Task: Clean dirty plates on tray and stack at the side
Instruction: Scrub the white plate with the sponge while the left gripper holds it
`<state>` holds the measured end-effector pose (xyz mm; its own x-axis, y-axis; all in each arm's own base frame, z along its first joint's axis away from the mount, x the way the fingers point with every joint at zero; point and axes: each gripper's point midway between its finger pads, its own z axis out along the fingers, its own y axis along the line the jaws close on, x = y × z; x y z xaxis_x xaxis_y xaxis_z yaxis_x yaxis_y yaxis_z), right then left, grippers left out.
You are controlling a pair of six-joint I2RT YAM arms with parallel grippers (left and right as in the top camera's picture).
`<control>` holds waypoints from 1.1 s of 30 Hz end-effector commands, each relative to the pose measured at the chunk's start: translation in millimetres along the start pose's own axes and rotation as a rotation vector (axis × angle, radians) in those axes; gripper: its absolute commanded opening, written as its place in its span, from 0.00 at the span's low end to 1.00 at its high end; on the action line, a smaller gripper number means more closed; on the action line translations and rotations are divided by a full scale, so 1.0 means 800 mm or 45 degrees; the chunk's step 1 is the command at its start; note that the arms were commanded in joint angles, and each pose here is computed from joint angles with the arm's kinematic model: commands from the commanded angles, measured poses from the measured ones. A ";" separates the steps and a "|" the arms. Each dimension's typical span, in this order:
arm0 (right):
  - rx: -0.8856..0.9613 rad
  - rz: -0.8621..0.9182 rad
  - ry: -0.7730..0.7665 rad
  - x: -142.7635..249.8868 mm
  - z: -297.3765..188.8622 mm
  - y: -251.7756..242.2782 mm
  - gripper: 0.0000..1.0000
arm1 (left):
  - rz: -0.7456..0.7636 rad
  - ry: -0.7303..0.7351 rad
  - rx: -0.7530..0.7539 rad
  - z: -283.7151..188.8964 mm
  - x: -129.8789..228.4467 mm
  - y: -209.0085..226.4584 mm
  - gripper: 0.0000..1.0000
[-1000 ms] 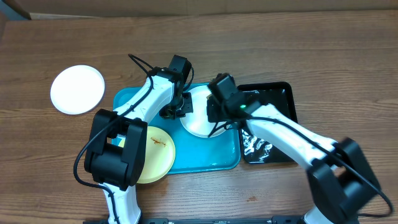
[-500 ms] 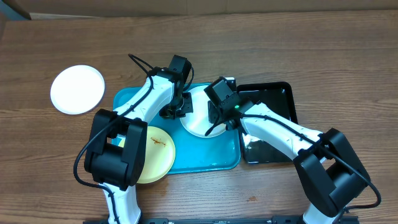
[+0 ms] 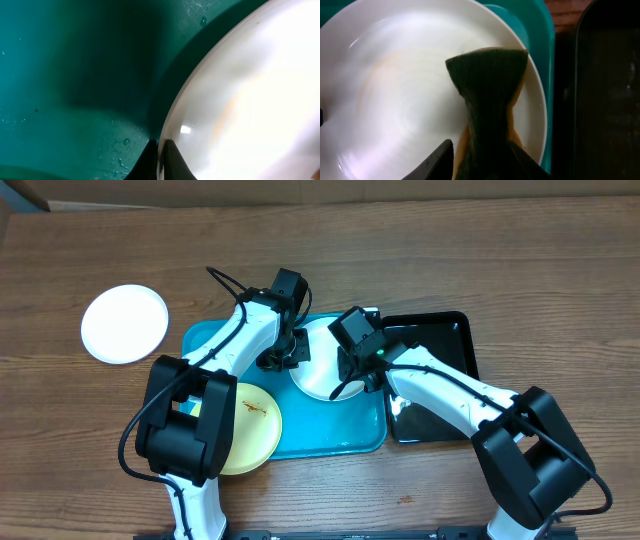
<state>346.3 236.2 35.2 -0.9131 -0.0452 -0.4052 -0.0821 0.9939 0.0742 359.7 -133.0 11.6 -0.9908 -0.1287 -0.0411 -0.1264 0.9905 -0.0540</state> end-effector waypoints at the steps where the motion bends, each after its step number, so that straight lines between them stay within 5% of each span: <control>1: 0.021 -0.024 0.026 0.010 0.014 0.005 0.34 | 0.006 -0.006 -0.014 -0.003 0.003 0.001 0.04; 4: 0.049 -0.034 0.070 0.022 0.030 0.000 0.33 | 0.008 -0.005 -0.014 -0.003 0.003 0.001 0.04; 8: 0.079 -0.042 0.107 0.032 0.037 -0.006 0.04 | 0.011 -0.004 -0.017 -0.003 0.003 0.002 0.04; 21: 0.193 0.049 0.075 0.032 0.053 -0.025 0.04 | 0.044 -0.011 -0.045 -0.003 0.002 0.007 0.04; 33: 0.040 0.072 0.065 0.009 0.072 -0.020 0.04 | 0.095 -0.016 -0.109 -0.003 0.002 0.018 0.04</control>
<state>366.5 234.2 8.0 -0.9004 0.0117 -0.4349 -0.0081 0.9990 0.0436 359.6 -128.0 11.7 -0.9916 -0.1199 -0.0478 -0.1188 0.9926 -0.0265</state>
